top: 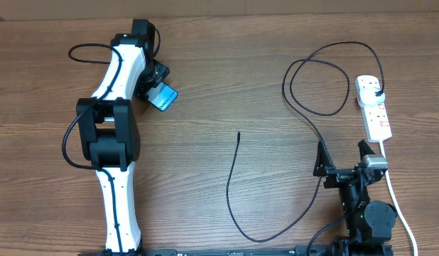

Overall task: Plug charger to phone and switch on socket
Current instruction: 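Lift the phone with the left gripper and move it right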

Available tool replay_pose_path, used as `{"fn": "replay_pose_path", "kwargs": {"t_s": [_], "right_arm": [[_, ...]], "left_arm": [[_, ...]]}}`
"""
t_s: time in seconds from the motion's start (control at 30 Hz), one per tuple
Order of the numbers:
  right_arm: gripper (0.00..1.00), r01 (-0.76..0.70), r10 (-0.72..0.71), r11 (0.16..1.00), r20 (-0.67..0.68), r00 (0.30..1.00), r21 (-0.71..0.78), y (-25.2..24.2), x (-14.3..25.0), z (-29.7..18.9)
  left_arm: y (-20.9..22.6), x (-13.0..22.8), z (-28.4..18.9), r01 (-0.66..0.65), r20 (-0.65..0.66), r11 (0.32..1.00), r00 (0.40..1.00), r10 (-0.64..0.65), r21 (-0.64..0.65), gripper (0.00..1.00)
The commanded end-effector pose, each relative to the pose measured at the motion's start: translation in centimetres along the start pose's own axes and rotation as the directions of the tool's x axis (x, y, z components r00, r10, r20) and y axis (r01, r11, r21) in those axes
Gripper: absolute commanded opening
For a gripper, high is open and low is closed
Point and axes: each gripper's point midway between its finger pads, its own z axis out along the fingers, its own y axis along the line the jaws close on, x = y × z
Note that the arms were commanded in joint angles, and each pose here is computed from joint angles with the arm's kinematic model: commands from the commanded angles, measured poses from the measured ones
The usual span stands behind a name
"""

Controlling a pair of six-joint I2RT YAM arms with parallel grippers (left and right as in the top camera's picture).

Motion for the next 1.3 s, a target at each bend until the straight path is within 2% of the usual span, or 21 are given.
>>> {"fn": "replay_pose_path", "kwargs": {"t_s": [0.0,0.73,1.0,1.27], "right_arm": [[1.00,-0.007,0.007,1.000,0.003,1.000,-0.005,0.1,0.2,0.0],[1.00,-0.007,0.007,1.000,0.003,1.000,-0.005,0.1,0.2,0.0],[1.00,-0.007,0.007,1.000,0.003,1.000,-0.005,0.1,0.2,0.0],[1.00,-0.007,0.007,1.000,0.003,1.000,-0.005,0.1,0.2,0.0]], "left_arm": [[-1.0,2.2,1.8,-0.013,-0.116,0.999,0.993,0.018,0.043,0.04],[-3.6,0.7,-6.1,-0.043,-0.100,0.991,0.993,0.056,0.127,0.04],[-6.8,2.8,-8.7,-0.066,-0.212,0.949,0.968,0.137,0.308,0.04],[-10.2,6.0,-12.7,-0.075,-0.337,0.836,0.892,0.300,0.544,0.04]]}}
